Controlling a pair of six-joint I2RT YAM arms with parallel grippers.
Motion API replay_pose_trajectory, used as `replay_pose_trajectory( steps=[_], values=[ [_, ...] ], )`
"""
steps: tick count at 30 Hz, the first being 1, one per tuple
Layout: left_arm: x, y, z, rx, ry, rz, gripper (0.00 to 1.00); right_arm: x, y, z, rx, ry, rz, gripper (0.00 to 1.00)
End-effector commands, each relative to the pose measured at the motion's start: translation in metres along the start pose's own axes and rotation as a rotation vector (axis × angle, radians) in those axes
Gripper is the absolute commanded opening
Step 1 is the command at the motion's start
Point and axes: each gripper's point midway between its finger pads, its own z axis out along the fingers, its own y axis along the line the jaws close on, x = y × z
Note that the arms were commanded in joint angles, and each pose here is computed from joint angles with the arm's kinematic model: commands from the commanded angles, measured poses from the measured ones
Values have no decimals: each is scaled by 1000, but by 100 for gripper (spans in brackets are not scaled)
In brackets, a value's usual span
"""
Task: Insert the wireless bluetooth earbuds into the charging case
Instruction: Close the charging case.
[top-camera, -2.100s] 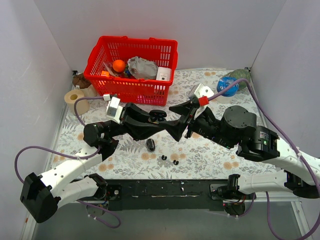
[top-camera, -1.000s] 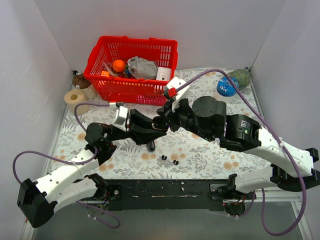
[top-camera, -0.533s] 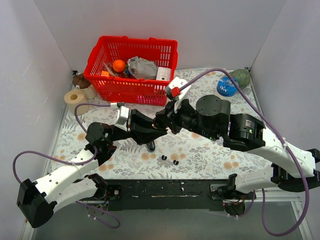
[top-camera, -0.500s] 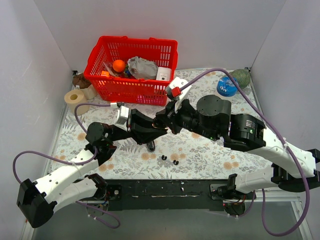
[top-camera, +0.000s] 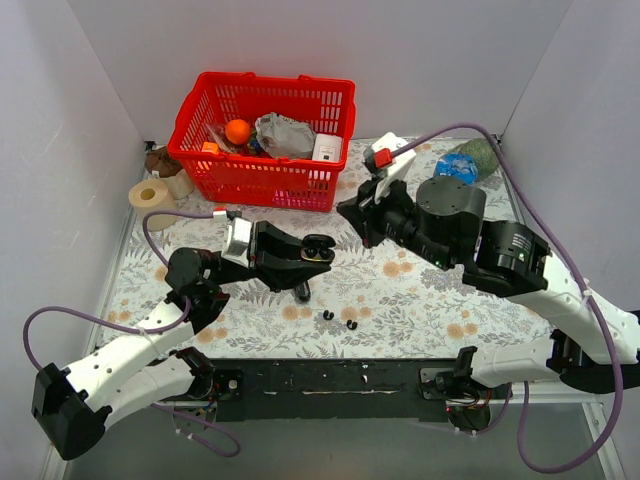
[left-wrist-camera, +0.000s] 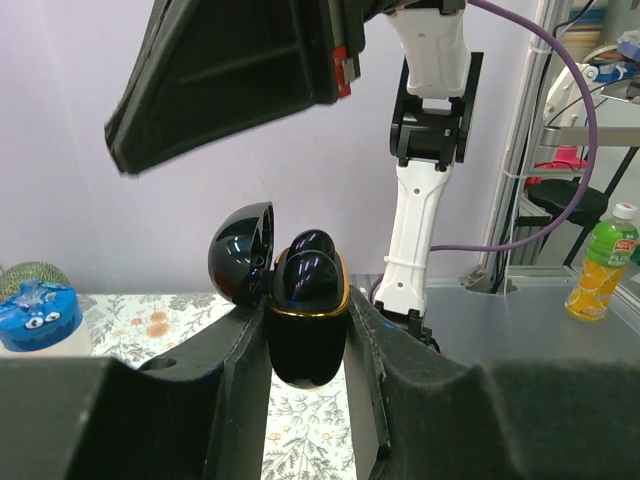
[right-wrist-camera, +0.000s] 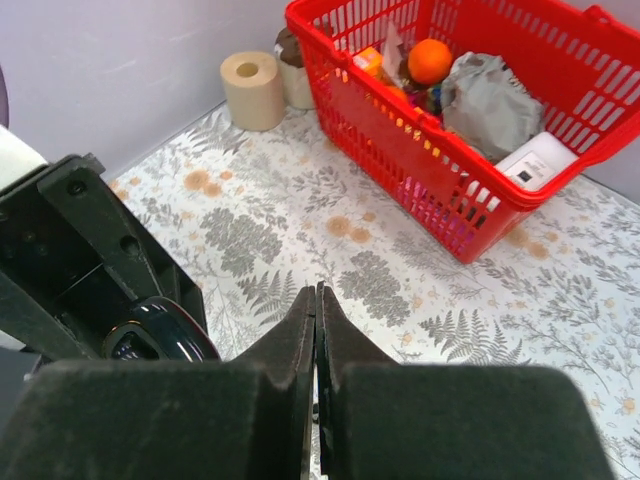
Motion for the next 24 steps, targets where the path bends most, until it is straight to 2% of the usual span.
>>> replay_pose_trajectory(
  steps=[1, 5, 15, 19, 20, 22, 24],
  values=[
    [-9, -6, 0, 20, -10, 44, 0, 12, 24, 8, -117, 41, 3, 2],
    [-11, -4, 1, 14, -11, 54, 0, 20, 39, 12, -193, 86, -12, 2],
    [-10, 8, 3, -46, -19, 39, 0, 15, 48, 4, -251, 71, 4, 1],
    [-2, 26, 3, -139, 6, -23, 0, 22, 10, 5, -39, 34, 58, 4],
    [1, 46, 2, -242, 7, -46, 0, 16, -16, -5, 80, -12, 77, 8],
    [23, 69, -5, -372, 80, -129, 0, 22, -38, -8, 182, -45, 100, 12],
    [60, 90, -12, -484, 161, -242, 0, 50, -56, -10, 258, -25, 96, 13]
  ],
)
